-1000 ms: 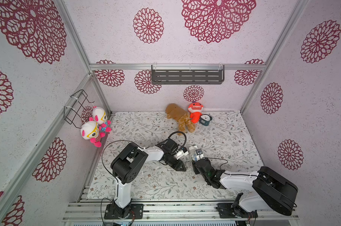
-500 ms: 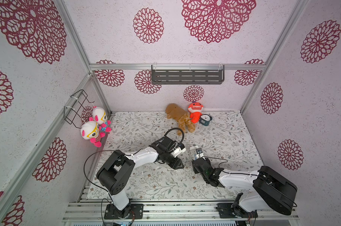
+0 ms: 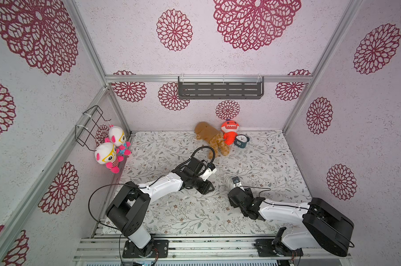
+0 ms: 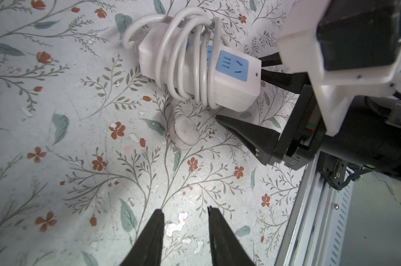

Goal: Wrap the cord around the power strip
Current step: Place the power strip at the center of the board, then reset both arms

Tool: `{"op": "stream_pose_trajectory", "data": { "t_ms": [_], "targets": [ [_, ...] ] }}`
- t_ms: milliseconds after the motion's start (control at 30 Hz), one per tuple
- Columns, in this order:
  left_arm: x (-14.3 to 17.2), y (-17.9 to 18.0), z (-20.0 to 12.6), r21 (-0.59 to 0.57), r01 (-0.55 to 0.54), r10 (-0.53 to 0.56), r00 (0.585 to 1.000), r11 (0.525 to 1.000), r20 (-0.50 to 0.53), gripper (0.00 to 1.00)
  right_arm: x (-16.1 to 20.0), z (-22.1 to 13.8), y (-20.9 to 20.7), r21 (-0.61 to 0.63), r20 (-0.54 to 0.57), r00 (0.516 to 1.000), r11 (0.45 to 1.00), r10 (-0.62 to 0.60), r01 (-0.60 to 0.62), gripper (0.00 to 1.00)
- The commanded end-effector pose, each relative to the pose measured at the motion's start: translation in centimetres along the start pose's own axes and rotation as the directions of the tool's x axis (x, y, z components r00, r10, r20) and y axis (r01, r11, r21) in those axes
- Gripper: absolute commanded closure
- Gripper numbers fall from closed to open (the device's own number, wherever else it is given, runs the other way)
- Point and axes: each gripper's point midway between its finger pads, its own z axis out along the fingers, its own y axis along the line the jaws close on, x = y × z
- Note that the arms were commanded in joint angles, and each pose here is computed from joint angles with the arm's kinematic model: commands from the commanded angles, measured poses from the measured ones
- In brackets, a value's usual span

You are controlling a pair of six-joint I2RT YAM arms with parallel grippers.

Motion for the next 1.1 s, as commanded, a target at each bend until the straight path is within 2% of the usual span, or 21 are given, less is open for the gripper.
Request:
{"op": "stream_pose_trajectory", "data": {
  "t_ms": [0,400,467,600,700,900,967,1067],
  "targets": [
    [-1.9,0.2,-0.8,-0.027,-0.015,0.016,0.998,1.000,0.061,0.63,-1.1,-0.7,-0.5,0.013,0.022,1.000,1.000,0.014,-0.014,0.18],
    [-4.0,1.3,-2.3,-0.123,-0.027,0.045,0.988,0.992,0.145,0.63,-1.9,-2.3,-0.8,-0.030,0.046,0.999,1.000,0.008,-0.007,0.13],
    [-4.5,1.8,-2.9,-0.157,-0.027,0.055,0.984,0.987,0.171,0.63,-1.8,-2.8,-0.9,-0.044,0.043,0.999,0.999,0.021,-0.019,0.09],
    [-6.0,3.3,-5.8,-0.252,-0.006,0.075,0.961,0.968,0.268,0.63,-2.3,-4.7,-1.3,-0.093,0.062,0.996,0.994,0.063,-0.057,0.01],
    [-6.8,5.3,-9.2,-0.335,0.056,0.074,0.928,0.941,0.364,0.63,-3.9,-7.0,-2.3,-0.110,0.109,0.989,0.990,0.100,-0.088,0.01],
    [-5.8,10.4,-18.2,-0.504,0.247,0.094,0.824,0.828,0.558,0.50,-9.3,-10.3,-5.8,-0.046,0.247,0.962,0.993,0.116,-0.108,0.01],
    [-4.6,12.6,-21.1,-0.553,0.325,0.091,0.798,0.767,0.596,0.46,-10.6,-10.1,-7.9,-0.026,0.267,0.951,0.987,0.157,-0.156,0.01],
    [-1.8,16.4,-25.5,-0.615,0.461,0.081,0.755,0.639,0.651,0.38,-12.1,-10.0,-12.8,0.067,0.337,0.914,0.963,0.224,-0.261,0.01]
  ]
}}
